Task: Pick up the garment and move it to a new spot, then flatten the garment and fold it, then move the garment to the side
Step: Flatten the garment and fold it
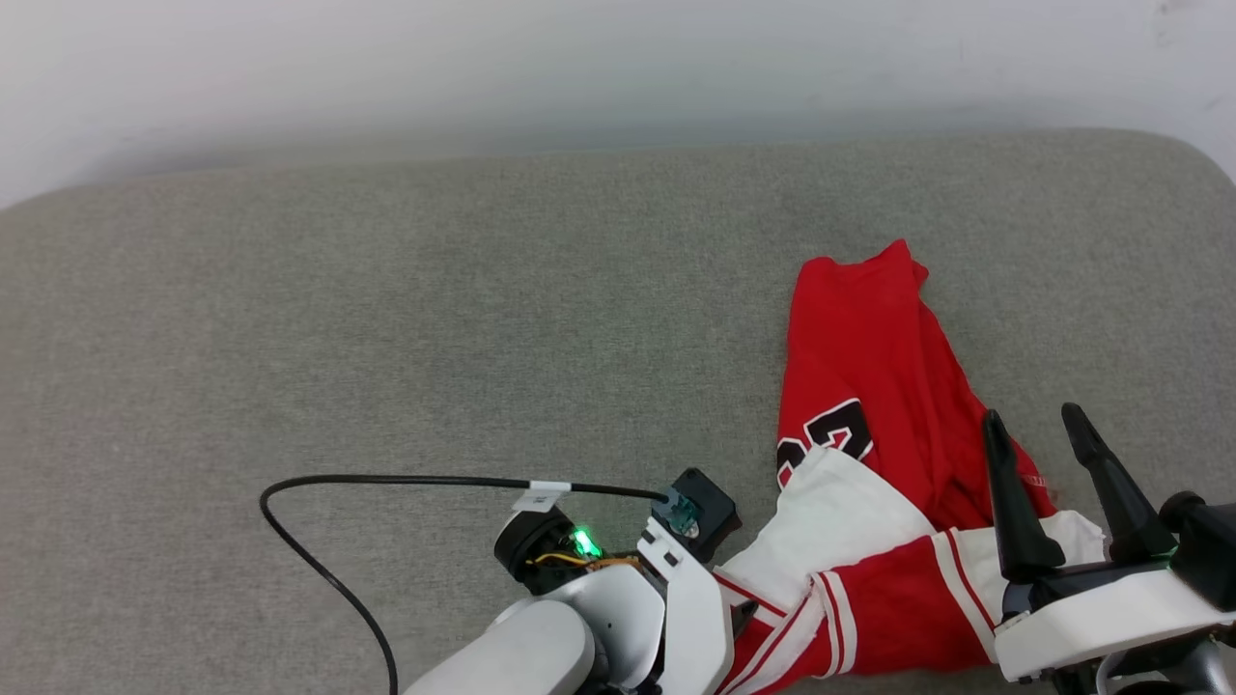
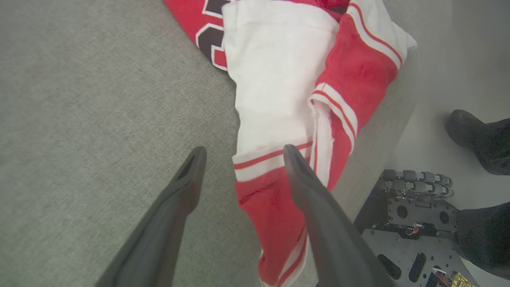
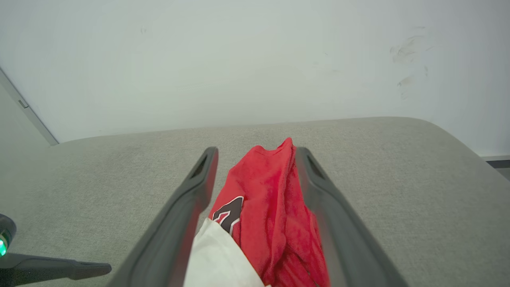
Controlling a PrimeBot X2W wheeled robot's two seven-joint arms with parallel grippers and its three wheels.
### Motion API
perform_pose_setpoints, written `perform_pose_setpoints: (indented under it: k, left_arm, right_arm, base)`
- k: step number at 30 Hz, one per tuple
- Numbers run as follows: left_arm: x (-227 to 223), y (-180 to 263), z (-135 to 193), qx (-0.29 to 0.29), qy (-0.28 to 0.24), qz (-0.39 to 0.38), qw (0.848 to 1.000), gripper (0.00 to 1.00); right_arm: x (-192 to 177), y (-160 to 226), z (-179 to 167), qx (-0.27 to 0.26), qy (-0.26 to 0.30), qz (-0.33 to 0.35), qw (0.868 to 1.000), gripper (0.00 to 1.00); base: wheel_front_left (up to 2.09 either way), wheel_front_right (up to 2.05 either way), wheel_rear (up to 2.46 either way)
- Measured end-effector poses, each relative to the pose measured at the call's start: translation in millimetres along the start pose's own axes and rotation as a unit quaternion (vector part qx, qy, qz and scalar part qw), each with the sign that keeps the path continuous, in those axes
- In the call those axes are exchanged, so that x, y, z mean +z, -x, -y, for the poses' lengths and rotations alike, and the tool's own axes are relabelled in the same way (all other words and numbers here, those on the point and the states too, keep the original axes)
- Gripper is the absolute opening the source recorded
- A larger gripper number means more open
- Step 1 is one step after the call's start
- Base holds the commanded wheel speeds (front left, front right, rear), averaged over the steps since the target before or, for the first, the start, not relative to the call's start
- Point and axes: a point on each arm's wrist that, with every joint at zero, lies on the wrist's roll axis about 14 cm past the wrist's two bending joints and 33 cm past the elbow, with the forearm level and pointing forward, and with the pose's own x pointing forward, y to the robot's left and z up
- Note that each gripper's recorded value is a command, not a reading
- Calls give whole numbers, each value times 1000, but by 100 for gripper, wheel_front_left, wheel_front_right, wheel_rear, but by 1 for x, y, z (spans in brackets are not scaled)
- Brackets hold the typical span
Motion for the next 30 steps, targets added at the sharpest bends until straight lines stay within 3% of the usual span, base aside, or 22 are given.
perform_pose_setpoints:
  k: [8, 9, 10, 11, 12, 17, 23, 30]
  left_arm:
    - [-56, -22, 5, -46, -18, -159, 986, 100]
    - [-58, -22, 5, -50, -21, -172, 984, 92]
    - [-61, -23, 4, -51, -25, -184, 981, 55]
    - [-62, -24, 5, -55, -27, -192, 979, 39]
    - [-62, -24, 4, -57, -28, -198, 978, 0]
    - [-51, -24, 0, -46, -32, -164, 985, 0]
    - [4, -8, -33, 35, -17, -22, 999, 0]
    - [30, 48, -80, 150, 40, 99, 983, 0]
  right_arm:
    - [-13, 0, 15, -25, 0, -16, 1000, 100]
    - [-14, 0, 17, -28, 0, -18, 999, 100]
    - [-14, 1, 18, -29, 0, -18, 999, 100]
    - [-14, 1, 18, -31, 0, -17, 999, 100]
    - [-14, 1, 19, -31, -1, -17, 999, 100]
    - [-5, 3, 18, -30, 2, -2, 1000, 100]
    - [5, 4, 12, -20, 2, 8, 1000, 100]
    - [10, 3, -3, 4, -1, 12, 1000, 100]
  base:
    - [0, 0, 0]
    - [0, 0, 0]
    - [0, 0, 0]
    - [0, 0, 0]
    - [0, 0, 0]
    - [0, 0, 0]
    - [0, 0, 0]
    - [0, 0, 0]
